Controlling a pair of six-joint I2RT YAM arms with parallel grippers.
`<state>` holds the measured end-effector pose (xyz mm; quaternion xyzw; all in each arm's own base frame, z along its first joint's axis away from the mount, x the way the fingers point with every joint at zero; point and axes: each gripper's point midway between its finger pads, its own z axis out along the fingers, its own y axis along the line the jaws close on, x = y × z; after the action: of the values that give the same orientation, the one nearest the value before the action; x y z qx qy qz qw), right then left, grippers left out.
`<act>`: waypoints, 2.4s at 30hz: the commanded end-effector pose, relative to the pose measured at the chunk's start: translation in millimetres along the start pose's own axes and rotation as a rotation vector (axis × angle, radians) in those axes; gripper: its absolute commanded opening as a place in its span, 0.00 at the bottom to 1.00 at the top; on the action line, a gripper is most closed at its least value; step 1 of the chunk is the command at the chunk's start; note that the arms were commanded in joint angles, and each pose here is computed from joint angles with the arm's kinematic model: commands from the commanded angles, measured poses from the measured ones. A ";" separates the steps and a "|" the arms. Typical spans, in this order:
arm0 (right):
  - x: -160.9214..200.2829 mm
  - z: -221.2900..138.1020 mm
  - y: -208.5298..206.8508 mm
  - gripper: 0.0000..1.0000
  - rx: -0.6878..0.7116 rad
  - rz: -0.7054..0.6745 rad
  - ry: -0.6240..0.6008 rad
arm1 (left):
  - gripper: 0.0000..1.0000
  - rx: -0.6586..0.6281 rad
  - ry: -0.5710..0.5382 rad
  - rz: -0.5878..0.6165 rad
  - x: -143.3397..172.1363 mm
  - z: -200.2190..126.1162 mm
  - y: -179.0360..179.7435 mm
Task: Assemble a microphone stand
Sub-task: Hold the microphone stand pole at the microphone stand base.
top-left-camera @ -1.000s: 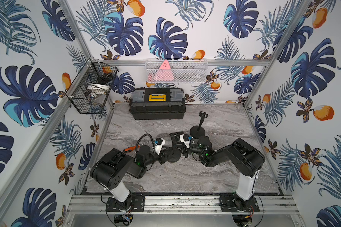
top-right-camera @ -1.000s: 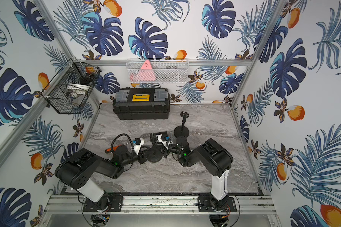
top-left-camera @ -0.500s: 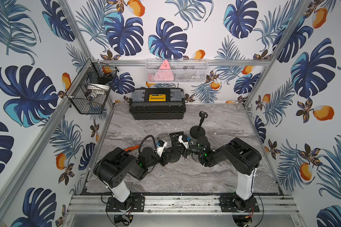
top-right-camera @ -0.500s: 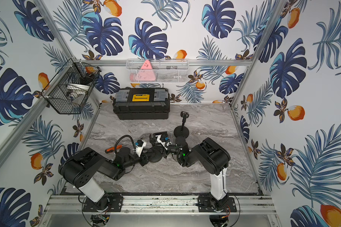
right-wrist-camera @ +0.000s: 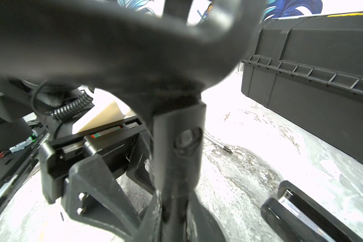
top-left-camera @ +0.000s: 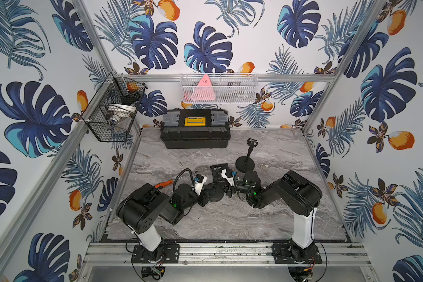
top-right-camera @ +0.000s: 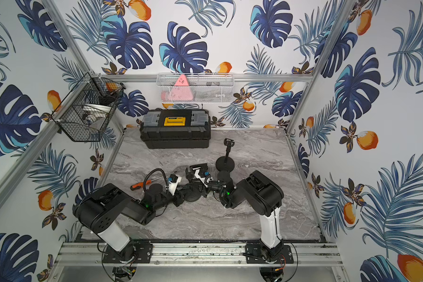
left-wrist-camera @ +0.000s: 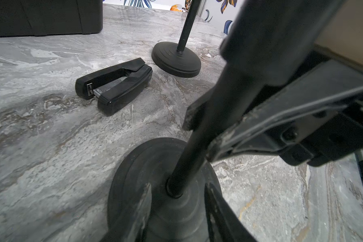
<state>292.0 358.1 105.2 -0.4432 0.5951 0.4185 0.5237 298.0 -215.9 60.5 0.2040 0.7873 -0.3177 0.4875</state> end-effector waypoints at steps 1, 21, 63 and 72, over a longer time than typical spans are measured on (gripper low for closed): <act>-6.1 -1.7 3.7 0.00 0.000 -0.025 -0.028 | 0.46 0.008 -0.037 0.019 -8.7 -0.6 -1.9; 19.9 -1.4 16.0 0.00 0.053 -0.066 0.015 | 0.43 0.036 -0.053 0.043 -10.3 0.1 -7.9; 16.4 -6.2 18.8 0.33 0.040 0.020 0.039 | 0.08 0.063 -0.130 0.158 -12.5 15.0 -20.3; -3.9 -22.9 16.6 0.43 0.017 0.040 0.021 | 0.08 0.092 -0.080 0.231 -8.5 17.7 -29.1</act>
<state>275.0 340.8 107.1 -0.4275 0.6153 0.4031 0.5255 296.5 -244.1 68.0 0.2771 0.7340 -0.3099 0.5371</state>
